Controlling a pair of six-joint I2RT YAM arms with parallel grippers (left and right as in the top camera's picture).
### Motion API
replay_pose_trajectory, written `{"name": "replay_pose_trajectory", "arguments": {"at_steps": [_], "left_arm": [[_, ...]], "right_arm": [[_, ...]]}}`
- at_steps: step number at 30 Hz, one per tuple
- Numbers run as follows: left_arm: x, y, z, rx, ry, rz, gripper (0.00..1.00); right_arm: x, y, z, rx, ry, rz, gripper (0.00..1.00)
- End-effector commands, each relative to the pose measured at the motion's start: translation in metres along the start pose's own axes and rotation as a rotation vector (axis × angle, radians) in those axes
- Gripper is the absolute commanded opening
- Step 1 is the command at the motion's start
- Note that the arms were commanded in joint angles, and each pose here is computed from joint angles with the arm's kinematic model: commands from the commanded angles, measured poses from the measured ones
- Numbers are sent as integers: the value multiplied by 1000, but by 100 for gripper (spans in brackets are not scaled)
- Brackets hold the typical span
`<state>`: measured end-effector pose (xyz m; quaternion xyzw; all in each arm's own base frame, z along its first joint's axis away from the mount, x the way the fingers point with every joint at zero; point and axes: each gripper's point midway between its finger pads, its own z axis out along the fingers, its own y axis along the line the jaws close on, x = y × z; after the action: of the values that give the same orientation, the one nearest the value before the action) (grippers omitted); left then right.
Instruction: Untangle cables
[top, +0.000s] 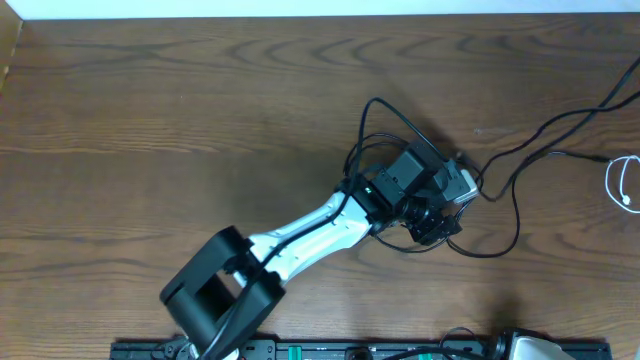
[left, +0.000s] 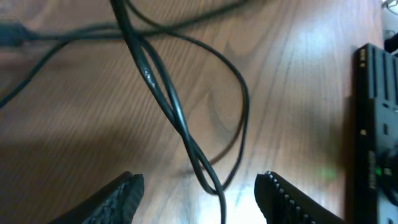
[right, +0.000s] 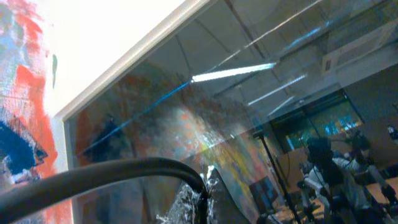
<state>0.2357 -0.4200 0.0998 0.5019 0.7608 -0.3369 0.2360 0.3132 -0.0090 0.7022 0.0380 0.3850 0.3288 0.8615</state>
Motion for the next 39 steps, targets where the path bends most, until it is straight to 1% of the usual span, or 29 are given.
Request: {"name": "replay_pose_trajectory", "arguments": {"at_steps": [1, 4, 9, 11, 14, 15, 16, 17, 18, 19, 20, 25, 29, 32, 36, 39], "left_arm": [[6, 4, 14, 12, 2, -17, 57], [6, 8, 21, 11, -11, -15, 57], [14, 15, 36, 12, -5, -61, 56], [18, 16, 39, 13, 3, -66, 54], [18, 16, 40, 13, 3, -66, 43], [17, 17, 40, 12, -3, -63, 38], [16, 17, 40, 12, -7, -61, 28], [16, 17, 40, 12, -7, -61, 22], [16, 17, 40, 12, -8, -61, 19], [16, 17, 40, 12, -7, -61, 11], [15, 16, 40, 12, -8, -61, 8], [6, 13, 32, 18, -29, -62, 7], [-9, 10, 10, 8, -59, -55, 8], [-20, 11, -18, -12, -77, -68, 8], [-30, 16, -71, -57, -99, -99, 7], [-34, 17, -106, -89, -117, -95, 7]], "right_arm": [[-2, 7, 0, -22, 6, 13, 1], [-1, 7, 0, -22, 6, 14, 1], [2, 10, 0, -40, 25, 13, 1], [2, 10, 0, -42, 28, 13, 1], [2, 10, 0, -42, 28, 14, 1], [2, 10, 0, -42, 29, 13, 1], [3, 10, 0, -43, 30, 13, 1], [3, 10, 0, -45, 34, 14, 1], [4, 10, 0, -44, 36, 15, 1], [5, 9, 0, -39, 40, 16, 1], [6, 8, 0, -36, 44, 14, 1], [15, -2, -1, 3, 81, -21, 1], [26, -17, -2, 61, 122, -75, 1], [37, -31, -5, 113, 171, -137, 1], [60, -69, -17, 270, 272, -212, 1], [80, -94, -28, 358, 359, -251, 1]]}}
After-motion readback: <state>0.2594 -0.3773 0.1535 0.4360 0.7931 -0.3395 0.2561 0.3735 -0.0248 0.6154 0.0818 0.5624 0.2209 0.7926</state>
